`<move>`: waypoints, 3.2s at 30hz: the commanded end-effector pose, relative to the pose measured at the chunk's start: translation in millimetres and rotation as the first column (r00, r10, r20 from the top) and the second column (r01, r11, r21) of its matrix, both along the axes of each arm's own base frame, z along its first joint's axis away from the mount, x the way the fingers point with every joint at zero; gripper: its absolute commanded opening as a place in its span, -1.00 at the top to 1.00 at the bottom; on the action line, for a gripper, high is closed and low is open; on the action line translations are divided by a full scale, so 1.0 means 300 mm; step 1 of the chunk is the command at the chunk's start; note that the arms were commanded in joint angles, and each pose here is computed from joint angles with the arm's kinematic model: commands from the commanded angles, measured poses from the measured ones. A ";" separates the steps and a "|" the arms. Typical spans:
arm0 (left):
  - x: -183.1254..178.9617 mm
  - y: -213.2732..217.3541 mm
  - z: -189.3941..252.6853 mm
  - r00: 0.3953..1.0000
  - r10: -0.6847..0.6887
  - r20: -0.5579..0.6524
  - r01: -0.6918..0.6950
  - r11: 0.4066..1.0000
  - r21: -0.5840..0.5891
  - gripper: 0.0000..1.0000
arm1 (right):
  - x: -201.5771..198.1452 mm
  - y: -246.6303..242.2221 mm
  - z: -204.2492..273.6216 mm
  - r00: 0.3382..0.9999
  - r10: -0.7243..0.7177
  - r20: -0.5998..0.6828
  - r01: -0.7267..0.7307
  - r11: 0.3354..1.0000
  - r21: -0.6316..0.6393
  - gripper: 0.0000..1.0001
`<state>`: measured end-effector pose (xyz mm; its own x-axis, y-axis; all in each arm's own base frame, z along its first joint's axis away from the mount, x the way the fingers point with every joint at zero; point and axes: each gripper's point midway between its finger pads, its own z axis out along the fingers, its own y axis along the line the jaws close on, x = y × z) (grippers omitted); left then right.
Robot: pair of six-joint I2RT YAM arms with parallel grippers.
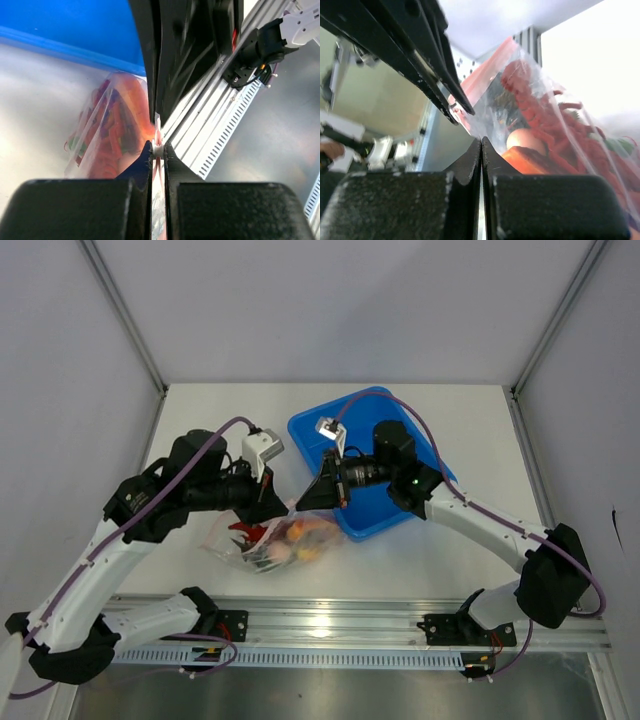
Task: Place the food in the zip-top bag and seal the zipper
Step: Zip the zipper food storage bag at the center of the board.
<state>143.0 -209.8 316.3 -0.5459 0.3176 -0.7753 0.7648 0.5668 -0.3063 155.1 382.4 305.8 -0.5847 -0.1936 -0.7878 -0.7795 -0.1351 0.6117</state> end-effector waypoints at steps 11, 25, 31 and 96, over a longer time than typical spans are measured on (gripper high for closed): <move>-0.026 0.026 0.015 0.999 -0.023 0.024 0.023 1.000 0.012 0.99 | 0.037 -0.038 0.148 0.998 0.032 0.050 -0.036 0.996 0.084 0.63; 0.008 -0.048 0.171 0.996 -0.075 0.039 0.077 0.995 -0.069 0.99 | -0.063 0.012 -0.001 0.979 0.067 0.190 -0.062 0.998 -0.029 -0.64; 0.016 -0.065 0.150 0.997 -0.080 0.001 0.080 0.995 -0.065 0.99 | 0.004 0.087 -0.017 0.955 -0.104 0.276 0.102 0.995 0.022 -0.63; 0.049 0.079 -0.074 0.990 0.126 -0.058 -0.120 0.988 0.101 0.78 | 0.198 0.010 0.108 0.872 -0.447 0.200 0.409 0.890 0.202 1.00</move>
<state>154.5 -193.4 287.4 -0.6612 0.3314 -0.6731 0.6689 0.6667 -0.3288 218.7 384.1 296.8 -0.4385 0.0896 -0.8943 -0.8630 0.2359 0.4468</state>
